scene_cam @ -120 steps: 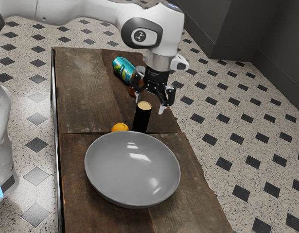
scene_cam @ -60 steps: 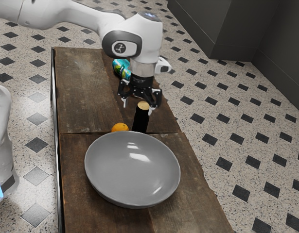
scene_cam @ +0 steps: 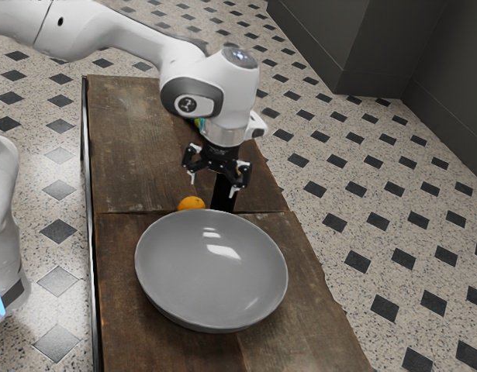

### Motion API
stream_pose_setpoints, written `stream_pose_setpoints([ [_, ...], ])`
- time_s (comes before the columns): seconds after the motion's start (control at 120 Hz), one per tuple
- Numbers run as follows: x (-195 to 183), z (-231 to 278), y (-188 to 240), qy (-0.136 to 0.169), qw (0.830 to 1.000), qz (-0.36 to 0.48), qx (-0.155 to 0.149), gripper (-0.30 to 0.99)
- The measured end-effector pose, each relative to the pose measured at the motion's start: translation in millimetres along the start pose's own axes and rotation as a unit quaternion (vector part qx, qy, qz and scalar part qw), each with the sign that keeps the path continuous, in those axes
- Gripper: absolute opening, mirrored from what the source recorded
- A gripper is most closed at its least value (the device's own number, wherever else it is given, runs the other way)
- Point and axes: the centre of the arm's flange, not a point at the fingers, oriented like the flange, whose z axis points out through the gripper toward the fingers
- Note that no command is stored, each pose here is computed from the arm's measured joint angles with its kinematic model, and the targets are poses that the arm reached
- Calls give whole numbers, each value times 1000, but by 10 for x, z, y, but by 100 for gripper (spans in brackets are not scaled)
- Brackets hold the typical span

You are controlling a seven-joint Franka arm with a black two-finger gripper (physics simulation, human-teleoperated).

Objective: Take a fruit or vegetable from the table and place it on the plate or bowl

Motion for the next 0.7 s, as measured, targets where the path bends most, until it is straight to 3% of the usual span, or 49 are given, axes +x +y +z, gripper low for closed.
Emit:
stream_pose_setpoints([
  [0.7,-207,190,-288,-6,1000,-29,6,69],
])
